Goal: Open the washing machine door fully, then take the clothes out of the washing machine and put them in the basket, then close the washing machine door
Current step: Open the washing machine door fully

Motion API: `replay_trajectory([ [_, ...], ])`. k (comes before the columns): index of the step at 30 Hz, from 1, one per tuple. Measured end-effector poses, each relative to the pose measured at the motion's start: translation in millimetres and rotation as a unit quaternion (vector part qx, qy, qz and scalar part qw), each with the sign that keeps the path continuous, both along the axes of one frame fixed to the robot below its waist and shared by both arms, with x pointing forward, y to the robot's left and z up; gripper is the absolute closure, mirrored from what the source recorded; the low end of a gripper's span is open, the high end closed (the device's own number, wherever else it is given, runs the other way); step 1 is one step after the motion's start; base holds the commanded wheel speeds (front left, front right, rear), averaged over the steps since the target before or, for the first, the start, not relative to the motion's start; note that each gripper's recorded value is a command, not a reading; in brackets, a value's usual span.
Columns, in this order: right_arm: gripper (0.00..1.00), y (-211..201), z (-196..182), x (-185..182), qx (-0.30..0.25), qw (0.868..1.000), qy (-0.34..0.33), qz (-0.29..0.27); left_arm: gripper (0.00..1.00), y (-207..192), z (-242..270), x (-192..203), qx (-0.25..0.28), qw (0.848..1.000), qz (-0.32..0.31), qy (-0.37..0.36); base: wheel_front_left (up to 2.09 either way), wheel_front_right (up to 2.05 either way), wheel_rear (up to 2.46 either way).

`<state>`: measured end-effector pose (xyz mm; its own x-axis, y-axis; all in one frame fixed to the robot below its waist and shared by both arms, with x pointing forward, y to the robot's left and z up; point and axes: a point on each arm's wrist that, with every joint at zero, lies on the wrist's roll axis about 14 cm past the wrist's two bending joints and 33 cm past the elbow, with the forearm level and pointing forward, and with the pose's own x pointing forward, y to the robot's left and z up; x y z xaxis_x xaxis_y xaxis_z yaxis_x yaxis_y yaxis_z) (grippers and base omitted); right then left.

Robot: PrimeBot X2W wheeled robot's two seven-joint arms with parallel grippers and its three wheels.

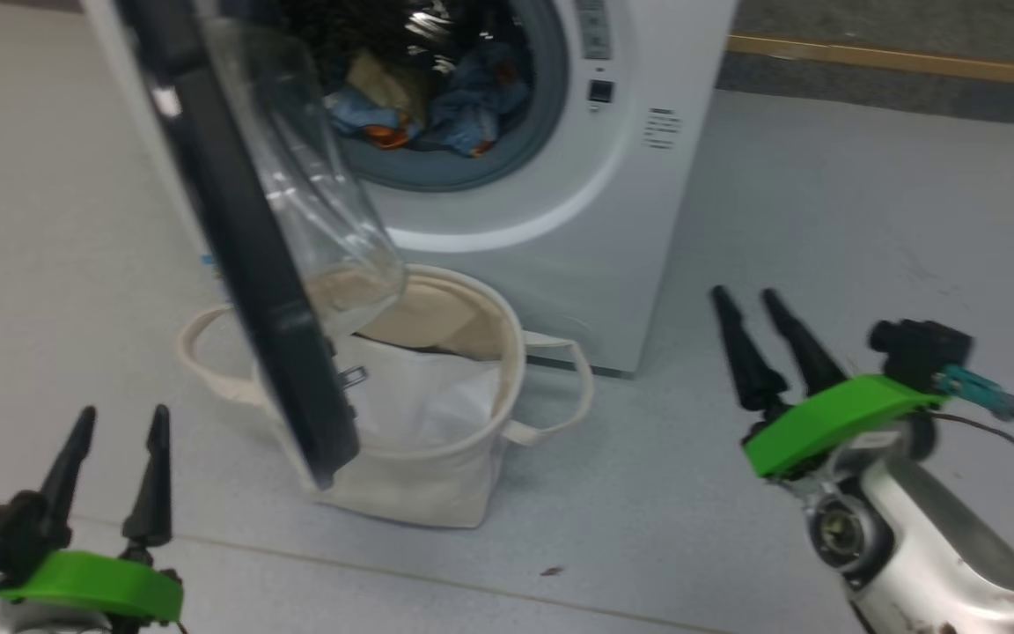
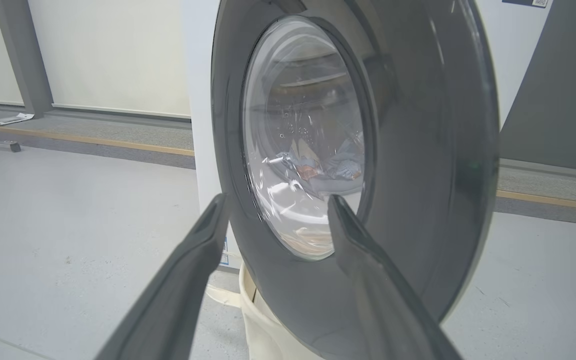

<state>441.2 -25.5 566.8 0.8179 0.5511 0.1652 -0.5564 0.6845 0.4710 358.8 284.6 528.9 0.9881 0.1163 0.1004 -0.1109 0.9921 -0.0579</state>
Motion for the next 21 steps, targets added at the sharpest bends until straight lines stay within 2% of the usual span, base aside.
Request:
replay_trajectory([
  [4, 0.0, -57.3, 5.7, -1.5, -0.028, 0.995, -0.042, -0.088, 0.0, -5.9, 7.5, 15.9, -0.001, 1.0, -0.019, -0.005, 0.0, 0.0, 0.0],
  [9, 0.0, -95.3, -13.4, -23.1, -0.068, 0.985, -0.044, -0.15, 0.0, -14.2, 12.3, 29.6, -0.006, 0.999, -0.038, -0.006, 0.0, 0.0, 0.0],
  [15, 0.0, -117.7, -20.0, -39.2, -0.094, 0.977, -0.048, -0.186, 0.0, -16.9, 14.2, 28.9, -0.019, 0.999, -0.045, -0.008, 0.0, 0.0, 0.0],
  [21, 0.0, -121.8, -12.6, -41.5, -0.101, 0.973, -0.063, -0.199, 0.0, -18.3, 6.9, 20.3, -0.022, 0.998, -0.054, 0.007, 0.0, 0.0, 0.0],
])
